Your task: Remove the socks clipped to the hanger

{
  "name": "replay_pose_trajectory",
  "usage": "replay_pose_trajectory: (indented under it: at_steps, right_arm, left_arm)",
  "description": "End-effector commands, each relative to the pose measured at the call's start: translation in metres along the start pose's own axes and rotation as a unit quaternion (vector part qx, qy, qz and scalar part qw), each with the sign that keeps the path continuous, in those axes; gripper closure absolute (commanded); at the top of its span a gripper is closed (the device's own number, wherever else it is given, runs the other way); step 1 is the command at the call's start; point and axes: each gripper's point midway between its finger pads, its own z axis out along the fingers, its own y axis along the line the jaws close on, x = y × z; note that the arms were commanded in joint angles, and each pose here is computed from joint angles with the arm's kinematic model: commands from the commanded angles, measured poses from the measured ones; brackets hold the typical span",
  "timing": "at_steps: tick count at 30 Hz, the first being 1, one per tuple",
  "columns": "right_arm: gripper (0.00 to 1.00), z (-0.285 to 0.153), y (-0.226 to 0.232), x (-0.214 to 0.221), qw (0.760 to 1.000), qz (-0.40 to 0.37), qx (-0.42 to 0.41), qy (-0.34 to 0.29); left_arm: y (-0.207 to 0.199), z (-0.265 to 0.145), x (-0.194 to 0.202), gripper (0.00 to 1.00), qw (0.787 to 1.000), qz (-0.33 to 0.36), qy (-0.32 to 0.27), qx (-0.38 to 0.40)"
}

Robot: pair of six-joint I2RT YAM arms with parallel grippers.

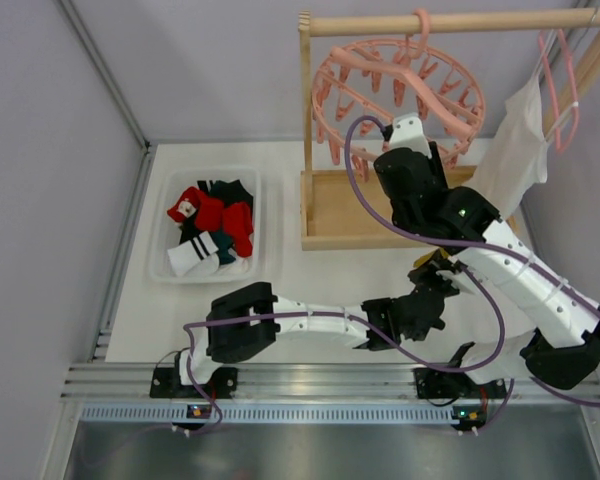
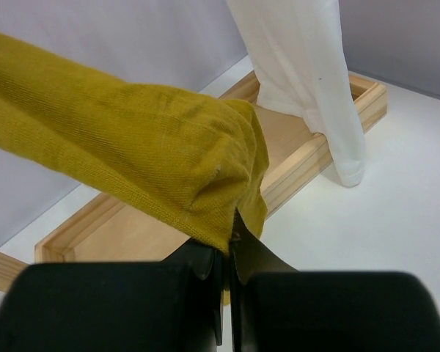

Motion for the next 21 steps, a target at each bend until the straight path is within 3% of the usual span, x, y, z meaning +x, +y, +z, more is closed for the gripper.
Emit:
replay_pose_trajectory:
  at_steps: [1, 3, 5, 10, 15, 16, 17, 19, 21]
  right_arm:
    - [0.61, -0.004, -0.012, -0.016, 0.998, 0.049, 0.004, -0.030]
    - [0.70, -0.004, -0.013, -0.016, 0.999, 0.033, 0.004, -0.030]
    - [0.93, -0.004, -0.014, -0.016, 0.999, 0.032, 0.006, -0.030]
    - [0.95, -0.006, -0.015, -0.017, 0.999, 0.039, 0.004, -0.033]
    - [0.75, -0.007, -0.012, -0.015, 0.998, 0.043, -0.009, -0.036]
    - [0.66, -0.008, -0.013, -0.015, 0.998, 0.047, -0.012, -0.037]
    - [0.49, -0.008, -0.011, -0.014, 0.998, 0.052, -0.018, -0.038]
    - [0.39, -0.011, -0.013, -0.015, 0.997, 0.058, -0.027, -0.043]
    - [0.33, -0.015, -0.009, -0.015, 0.995, 0.077, -0.048, -0.045]
  left_arm:
    - [0.006, -0.005, -0.024, 1.00, 0.999, -0.042, -0.026, -0.001]
    - [0.005, -0.004, -0.023, 1.00, 0.999, -0.043, -0.025, 0.001]
    - [0.004, -0.005, -0.022, 1.00, 0.999, -0.043, -0.025, 0.002]
    - [0.006, -0.006, -0.018, 1.00, 0.999, -0.048, -0.022, 0.001]
    - [0.025, -0.010, -0.006, 1.00, 0.998, -0.068, -0.005, -0.019]
    - [0.038, -0.013, 0.000, 1.00, 0.997, -0.068, 0.006, -0.022]
    - [0.045, -0.015, 0.004, 1.00, 0.997, -0.078, 0.014, -0.022]
    - [0.070, -0.019, 0.012, 1.00, 0.992, -0.121, 0.027, -0.023]
    - [0.086, -0.028, 0.036, 1.00, 0.990, -0.121, 0.058, -0.032]
